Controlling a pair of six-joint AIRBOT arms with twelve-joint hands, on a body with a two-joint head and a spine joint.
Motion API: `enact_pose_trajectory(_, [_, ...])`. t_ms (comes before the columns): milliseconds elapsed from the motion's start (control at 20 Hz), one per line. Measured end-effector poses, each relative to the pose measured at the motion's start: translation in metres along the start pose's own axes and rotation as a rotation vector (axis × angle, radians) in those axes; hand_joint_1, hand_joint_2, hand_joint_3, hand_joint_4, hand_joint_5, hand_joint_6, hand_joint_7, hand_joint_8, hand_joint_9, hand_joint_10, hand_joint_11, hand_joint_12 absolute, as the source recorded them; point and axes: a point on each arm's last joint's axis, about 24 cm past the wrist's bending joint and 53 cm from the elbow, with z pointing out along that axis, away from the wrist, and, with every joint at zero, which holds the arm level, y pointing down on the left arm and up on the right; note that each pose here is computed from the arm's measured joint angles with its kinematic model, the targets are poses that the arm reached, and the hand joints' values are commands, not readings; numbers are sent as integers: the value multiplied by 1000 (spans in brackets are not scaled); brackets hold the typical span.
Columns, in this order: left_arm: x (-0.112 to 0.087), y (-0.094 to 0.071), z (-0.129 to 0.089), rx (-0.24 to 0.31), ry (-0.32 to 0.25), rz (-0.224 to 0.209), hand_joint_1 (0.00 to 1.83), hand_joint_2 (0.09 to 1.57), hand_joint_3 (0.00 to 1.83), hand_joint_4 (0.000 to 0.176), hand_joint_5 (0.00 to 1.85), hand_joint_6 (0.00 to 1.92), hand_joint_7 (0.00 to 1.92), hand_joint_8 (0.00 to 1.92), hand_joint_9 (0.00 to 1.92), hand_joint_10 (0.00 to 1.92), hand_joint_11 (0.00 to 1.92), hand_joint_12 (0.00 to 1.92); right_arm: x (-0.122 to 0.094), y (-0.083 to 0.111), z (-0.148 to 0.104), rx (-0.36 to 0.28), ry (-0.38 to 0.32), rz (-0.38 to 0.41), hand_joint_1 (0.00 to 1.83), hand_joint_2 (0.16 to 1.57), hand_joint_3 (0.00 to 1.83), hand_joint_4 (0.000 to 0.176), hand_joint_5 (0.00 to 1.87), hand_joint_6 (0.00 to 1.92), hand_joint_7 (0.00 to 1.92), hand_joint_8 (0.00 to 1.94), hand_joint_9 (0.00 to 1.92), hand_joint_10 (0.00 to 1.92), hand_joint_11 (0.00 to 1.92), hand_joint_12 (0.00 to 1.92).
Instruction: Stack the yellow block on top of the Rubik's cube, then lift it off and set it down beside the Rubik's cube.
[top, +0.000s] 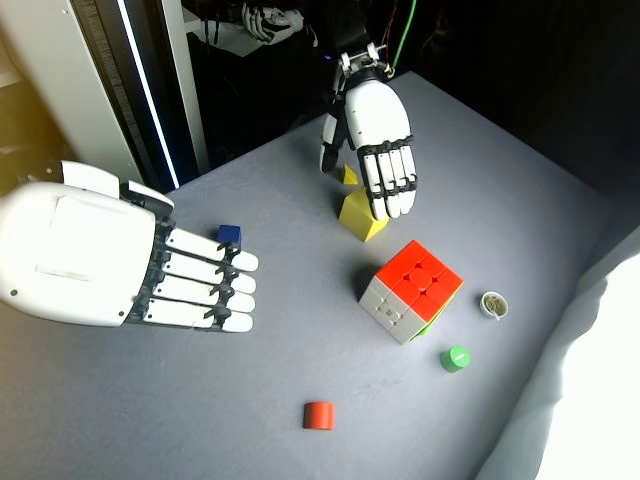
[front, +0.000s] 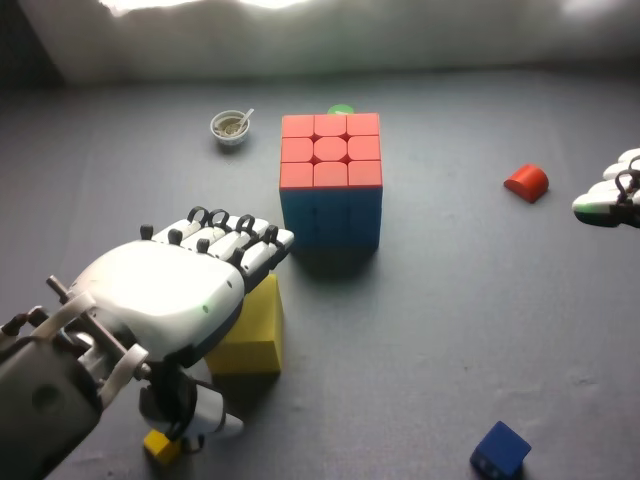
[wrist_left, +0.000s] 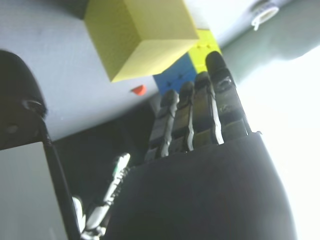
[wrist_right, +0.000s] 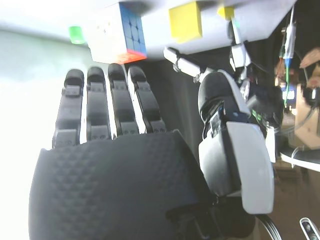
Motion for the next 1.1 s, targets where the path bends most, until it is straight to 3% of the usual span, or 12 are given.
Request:
enact_pose_trajectory(300, [3,6,7,-20,4,10,1127,858,1,0,43,3,2,0,49,0,0,559,-8,7,1,-21,-25,17,0,1339,8,0,30,1,53,1,22,2,0,0])
enact_pose_trajectory(700, [14,11,14,-46,23,15,1160,866,6,0,35,3,25,9,45,9,0,544,-6,2,-1,-5,-18,11,0,1341,6,0,60,11,86,12,51,15,0,0])
enact_pose_trajectory(1100, [19,18,22,-71,30,4,1205,870,4,0,75,2,65,3,97,2,0,669,-7,2,-1,-6,-19,12,0,1335,1,0,44,3,59,0,30,4,0,0])
